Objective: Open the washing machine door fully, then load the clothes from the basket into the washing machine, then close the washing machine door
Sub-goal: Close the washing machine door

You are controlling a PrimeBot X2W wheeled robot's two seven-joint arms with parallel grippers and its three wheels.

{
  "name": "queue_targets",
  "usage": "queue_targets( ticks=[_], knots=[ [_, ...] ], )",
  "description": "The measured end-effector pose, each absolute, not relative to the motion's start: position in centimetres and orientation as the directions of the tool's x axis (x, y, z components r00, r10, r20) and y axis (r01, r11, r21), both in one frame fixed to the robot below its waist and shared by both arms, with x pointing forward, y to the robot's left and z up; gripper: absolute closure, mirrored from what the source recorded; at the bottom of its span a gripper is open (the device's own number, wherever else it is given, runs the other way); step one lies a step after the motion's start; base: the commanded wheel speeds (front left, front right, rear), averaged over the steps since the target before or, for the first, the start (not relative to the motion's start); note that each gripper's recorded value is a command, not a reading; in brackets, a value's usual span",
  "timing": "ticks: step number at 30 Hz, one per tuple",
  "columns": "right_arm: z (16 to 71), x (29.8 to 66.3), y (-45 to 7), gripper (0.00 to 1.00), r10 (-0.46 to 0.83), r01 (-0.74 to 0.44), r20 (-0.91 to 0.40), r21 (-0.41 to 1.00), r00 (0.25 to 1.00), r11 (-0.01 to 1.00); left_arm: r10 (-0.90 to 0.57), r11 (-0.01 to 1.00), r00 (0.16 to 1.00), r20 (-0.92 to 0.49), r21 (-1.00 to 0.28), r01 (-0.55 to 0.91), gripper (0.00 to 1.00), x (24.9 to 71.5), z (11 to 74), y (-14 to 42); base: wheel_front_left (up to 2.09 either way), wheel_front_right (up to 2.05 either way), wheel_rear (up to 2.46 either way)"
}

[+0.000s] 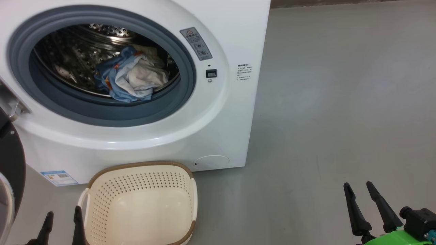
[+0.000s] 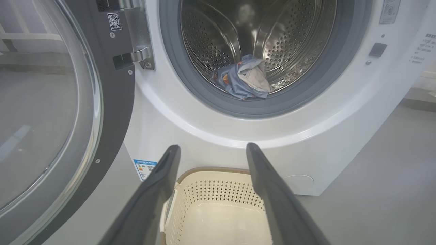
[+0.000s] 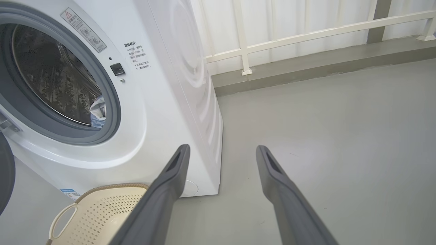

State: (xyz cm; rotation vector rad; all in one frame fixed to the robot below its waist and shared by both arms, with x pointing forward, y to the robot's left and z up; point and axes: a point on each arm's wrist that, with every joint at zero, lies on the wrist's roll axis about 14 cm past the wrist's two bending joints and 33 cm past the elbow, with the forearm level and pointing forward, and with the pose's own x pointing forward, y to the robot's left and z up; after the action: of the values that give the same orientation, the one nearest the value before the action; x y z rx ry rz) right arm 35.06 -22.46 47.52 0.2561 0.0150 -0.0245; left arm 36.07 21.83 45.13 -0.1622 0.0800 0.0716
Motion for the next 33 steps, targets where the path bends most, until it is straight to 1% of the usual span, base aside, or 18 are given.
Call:
queue_targets(
  ticks=[18, 33],
  knots=[
    [47.13, 35.32, -22.32, 0.00, -0.019, 0.026, -0.030, 0.254, 0.999, 0.967, 0.062, 0.985, 0.994, -0.091, -0.157, -0.075, 0.00, 36.21, 44.91, 21.74, -0.07, 0.07, 0.00],
    [47.27, 35.40, -22.20, 0.00, -0.018, 0.024, -0.025, 0.258, 1.000, 0.966, 0.056, 0.985, 0.995, -0.085, -0.157, -0.068, 0.00, 36.18, 45.13, 21.63, -1.09, 1.09, 0.00]
  ],
)
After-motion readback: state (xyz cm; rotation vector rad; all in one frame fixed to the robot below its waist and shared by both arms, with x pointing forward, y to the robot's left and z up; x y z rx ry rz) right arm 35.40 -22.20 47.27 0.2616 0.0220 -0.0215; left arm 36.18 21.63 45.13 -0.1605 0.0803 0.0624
